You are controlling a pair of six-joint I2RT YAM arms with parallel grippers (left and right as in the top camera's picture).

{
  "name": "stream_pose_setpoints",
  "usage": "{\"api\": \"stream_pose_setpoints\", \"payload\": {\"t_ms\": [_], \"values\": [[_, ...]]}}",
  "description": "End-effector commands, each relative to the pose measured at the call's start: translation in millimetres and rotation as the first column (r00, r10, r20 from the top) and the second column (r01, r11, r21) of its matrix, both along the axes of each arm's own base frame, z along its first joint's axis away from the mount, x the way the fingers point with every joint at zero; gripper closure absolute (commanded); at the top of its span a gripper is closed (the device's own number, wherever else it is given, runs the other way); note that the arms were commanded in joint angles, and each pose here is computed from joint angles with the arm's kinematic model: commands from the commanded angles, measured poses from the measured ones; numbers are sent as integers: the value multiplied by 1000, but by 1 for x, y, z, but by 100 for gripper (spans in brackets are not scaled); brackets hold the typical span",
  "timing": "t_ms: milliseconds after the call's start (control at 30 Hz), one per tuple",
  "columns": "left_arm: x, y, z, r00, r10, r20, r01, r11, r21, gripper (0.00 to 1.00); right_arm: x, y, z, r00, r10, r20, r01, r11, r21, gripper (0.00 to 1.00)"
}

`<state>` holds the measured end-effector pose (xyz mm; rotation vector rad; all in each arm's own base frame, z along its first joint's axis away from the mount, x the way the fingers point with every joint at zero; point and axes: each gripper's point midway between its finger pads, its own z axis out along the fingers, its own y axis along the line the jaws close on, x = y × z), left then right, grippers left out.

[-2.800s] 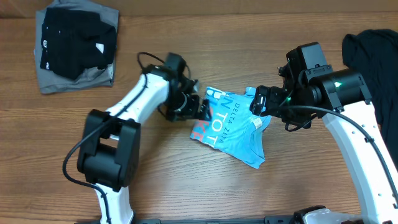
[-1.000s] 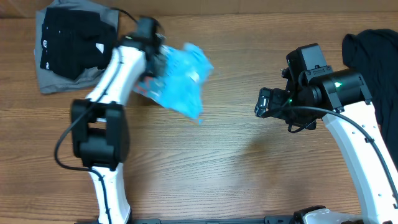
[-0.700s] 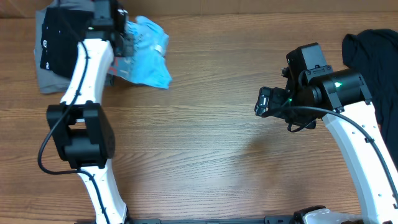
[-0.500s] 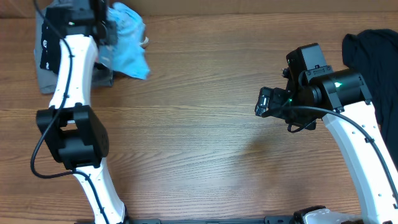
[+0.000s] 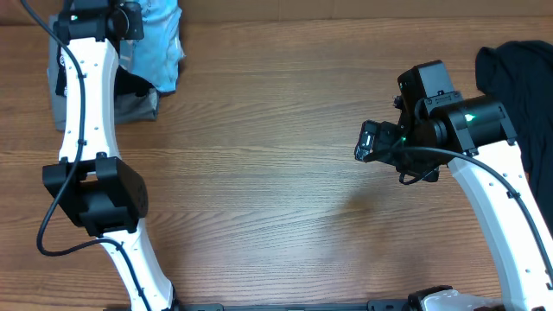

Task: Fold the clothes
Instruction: 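Carry the shirt with the left gripper onto the grey stack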

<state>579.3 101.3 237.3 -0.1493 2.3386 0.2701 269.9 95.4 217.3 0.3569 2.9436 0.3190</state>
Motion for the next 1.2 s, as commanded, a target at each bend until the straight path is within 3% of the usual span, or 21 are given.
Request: {"api": "stream_pose_setpoints", "payload": {"t_ms": [0,233,467,567,600,700,800,867,967,1100,1167], "values": [[-3,37,11,996,86,38,-86,996,5,96,0,-2,9,1000,-9,30,9,1000,3,0],[-15,90,1,985,171,33,-171,985,-4,95,-2,-2,8,1000,-10,22,10,1000,2,0],[-13,132,-37,978,208,8,-208,977,-37,91,-5,-3,8,1000,-10,10,10,1000,-2,0],[-8,148,-64,973,229,-14,-230,972,-40,79,-7,-3,7,1000,-10,3,10,1000,-3,0],[-7,153,-72,972,235,-18,-236,971,-41,71,-7,-4,7,1000,-10,0,10,1000,-4,0],[-5,167,-94,966,259,-29,-260,965,-46,31,-11,-5,6,1000,-10,-16,10,1000,-9,0],[-8,173,-101,961,275,-36,-276,960,-54,17,-14,-5,6,1000,-10,-27,10,1000,-12,0],[-9,173,-96,955,294,-29,-295,953,-73,11,-15,-6,5,999,-11,-30,11,1000,-12,0],[-11,167,-72,947,320,7,-317,941,-116,10,-14,-6,5,999,-37,-34,37,999,-8,0],[-19,136,-16,953,295,72,-273,936,-224,8,-7,-4,7,999,-39,-3,39,999,2,0],[-28,109,28,956,266,127,-217,927,-307,0,1,-2,9,999,-39,29,39,999,11,0]]}}
